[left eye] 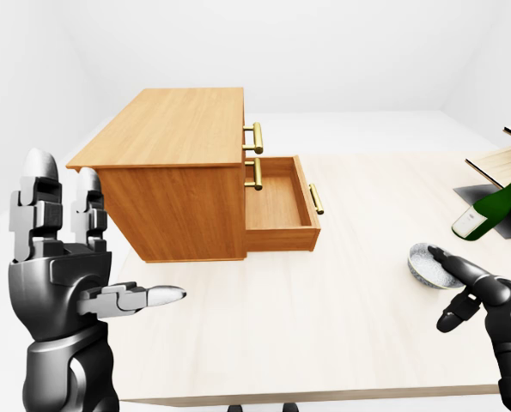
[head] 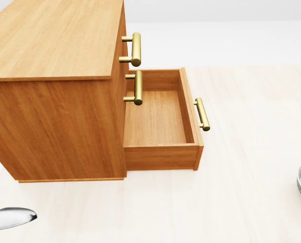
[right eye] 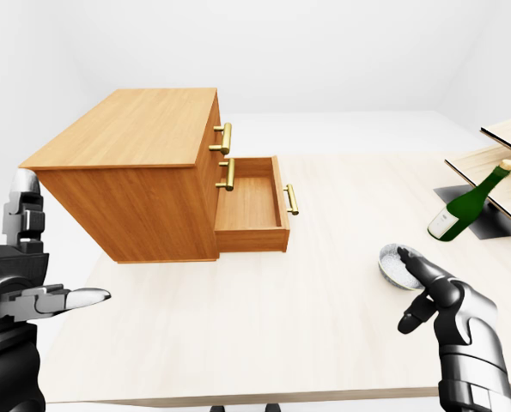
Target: Put the bowl on top of the cabinet.
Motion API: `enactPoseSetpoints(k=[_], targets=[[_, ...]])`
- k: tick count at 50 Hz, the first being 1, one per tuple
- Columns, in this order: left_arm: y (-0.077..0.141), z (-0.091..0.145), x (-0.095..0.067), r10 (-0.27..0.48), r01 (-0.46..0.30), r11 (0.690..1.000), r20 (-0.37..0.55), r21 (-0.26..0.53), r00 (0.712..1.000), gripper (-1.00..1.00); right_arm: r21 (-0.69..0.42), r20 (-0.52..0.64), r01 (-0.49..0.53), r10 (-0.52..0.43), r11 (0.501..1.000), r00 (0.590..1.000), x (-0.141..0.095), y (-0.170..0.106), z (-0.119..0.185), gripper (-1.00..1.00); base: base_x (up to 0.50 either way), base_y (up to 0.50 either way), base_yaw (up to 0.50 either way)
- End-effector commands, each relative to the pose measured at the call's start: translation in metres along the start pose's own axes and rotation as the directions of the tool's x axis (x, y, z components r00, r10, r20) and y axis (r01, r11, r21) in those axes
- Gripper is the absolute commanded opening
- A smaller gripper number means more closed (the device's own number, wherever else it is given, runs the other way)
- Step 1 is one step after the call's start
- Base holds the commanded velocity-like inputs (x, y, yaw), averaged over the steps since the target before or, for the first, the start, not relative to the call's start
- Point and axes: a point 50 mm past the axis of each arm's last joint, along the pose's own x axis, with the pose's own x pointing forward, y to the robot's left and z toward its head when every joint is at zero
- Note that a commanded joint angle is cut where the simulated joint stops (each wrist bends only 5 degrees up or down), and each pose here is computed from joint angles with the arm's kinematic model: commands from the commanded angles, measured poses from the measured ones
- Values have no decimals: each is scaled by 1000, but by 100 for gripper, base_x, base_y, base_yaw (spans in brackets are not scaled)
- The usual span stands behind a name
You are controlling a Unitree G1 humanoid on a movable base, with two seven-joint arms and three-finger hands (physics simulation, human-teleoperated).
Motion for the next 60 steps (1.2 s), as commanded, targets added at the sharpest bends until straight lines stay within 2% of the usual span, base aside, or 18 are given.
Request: enactPoseSetpoints(k=[1, 23, 48, 60], targets=[[-1, 0, -1, -3, 3, 1000, -5, 1, 1000, 100, 2, -6, -6, 6, 1000, 1000, 1, 2, -1, 100, 0, 0, 0], [-2, 0, -1, -5, 5, 1000, -3, 2, 1000, 100, -5, 17, -8, 8, 1000, 1000, 8, -2, 11, 100, 0, 0, 0], [0, 3, 0, 1, -1, 1000, 12, 1, 1000, 100, 13, 5, -49, 49, 999, 999, 10, 18, 4, 100, 0, 0, 0], [0, 2, 0, 1, -1, 1000, 7, 2, 1000, 100, 12, -33, -117, 117, 993, 993, 7, 37, -9, 100, 0, 0, 0]])
